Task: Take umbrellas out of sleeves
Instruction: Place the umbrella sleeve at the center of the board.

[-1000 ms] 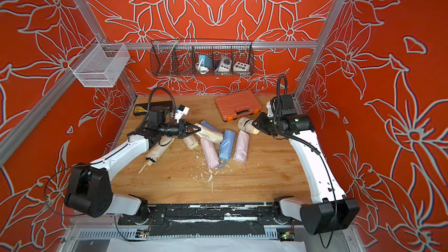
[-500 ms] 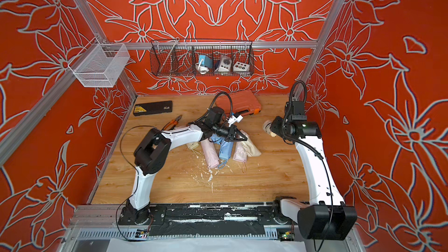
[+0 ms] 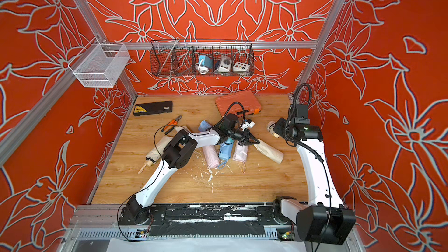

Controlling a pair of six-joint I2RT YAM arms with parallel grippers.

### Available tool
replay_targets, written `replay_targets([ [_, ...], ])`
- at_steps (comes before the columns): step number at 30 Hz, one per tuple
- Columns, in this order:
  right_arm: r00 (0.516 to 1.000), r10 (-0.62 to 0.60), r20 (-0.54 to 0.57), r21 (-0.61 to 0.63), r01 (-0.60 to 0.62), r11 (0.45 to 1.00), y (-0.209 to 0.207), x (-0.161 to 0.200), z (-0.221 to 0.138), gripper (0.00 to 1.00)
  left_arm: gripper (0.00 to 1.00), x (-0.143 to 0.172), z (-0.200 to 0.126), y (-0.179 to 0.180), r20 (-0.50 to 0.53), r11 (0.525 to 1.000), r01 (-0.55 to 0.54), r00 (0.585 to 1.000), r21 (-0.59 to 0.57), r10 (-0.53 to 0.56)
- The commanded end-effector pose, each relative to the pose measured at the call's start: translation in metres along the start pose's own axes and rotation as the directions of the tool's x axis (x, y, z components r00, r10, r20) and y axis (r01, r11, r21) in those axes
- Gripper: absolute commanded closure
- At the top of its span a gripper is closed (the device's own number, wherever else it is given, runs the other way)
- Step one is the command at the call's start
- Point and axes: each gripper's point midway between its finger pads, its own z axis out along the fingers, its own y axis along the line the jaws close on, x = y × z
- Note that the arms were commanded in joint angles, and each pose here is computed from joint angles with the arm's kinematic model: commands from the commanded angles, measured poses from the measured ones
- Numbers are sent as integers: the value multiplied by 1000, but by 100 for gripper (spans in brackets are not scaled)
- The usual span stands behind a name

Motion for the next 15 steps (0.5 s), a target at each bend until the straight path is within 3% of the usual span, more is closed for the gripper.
replay_targets([
  [1,1000,13,27,-49,-12,999,2,3,1,100,74,-3,0,16,6,999,-5,1000,-54,6],
  [2,999,24,23,-64,-22,998,2,7,4,100,65,-5,-2,18,10,998,-3,1000,-58,4],
  [9,998,65,-9,-144,-66,987,7,21,16,100,32,-14,-21,3,35,996,-38,999,-84,42],
  [15,993,108,-49,-214,-116,970,11,35,35,100,13,-18,-47,-11,58,987,-51,997,-149,60],
])
